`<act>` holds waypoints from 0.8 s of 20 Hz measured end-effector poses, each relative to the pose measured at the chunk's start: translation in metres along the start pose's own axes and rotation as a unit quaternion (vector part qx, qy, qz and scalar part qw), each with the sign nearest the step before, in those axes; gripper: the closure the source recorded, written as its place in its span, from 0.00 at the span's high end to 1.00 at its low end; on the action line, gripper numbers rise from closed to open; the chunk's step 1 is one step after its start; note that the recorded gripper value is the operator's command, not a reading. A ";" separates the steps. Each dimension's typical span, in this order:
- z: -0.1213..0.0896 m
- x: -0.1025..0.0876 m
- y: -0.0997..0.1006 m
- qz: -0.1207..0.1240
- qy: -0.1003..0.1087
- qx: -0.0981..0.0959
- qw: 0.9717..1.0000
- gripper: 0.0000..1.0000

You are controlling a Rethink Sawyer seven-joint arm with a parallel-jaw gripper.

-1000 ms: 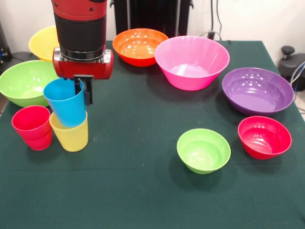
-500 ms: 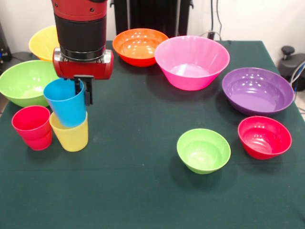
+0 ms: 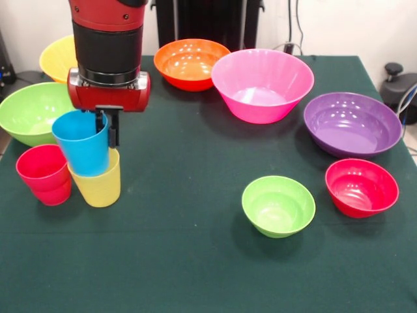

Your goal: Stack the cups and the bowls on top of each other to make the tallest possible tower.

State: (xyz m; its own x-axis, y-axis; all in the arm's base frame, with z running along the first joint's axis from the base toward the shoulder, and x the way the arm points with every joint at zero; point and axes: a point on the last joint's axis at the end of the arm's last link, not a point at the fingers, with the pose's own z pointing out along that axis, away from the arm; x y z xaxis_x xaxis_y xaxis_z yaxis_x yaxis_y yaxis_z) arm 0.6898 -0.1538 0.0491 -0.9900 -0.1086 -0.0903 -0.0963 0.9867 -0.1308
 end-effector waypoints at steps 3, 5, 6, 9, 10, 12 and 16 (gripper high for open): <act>0.001 0.000 -0.001 -0.003 -0.003 0.003 1.000 0.00; 0.002 0.001 -0.001 -0.003 -0.004 0.003 1.000 0.00; 0.002 0.001 -0.002 -0.003 -0.003 0.003 1.000 0.00; 0.003 0.002 -0.004 -0.001 -0.003 0.003 1.000 0.00; 0.003 0.003 -0.005 0.000 -0.002 0.002 1.000 0.00; 0.004 0.004 -0.005 0.000 -0.001 0.002 1.000 0.00; 0.006 0.006 -0.004 0.000 0.001 0.000 1.000 0.00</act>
State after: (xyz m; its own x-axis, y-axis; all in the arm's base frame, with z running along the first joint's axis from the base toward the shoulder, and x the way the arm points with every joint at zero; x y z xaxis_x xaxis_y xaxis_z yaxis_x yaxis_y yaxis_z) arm 0.6848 -0.1593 0.0435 -0.9902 -0.1079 -0.0884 -0.0958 0.9867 -0.1317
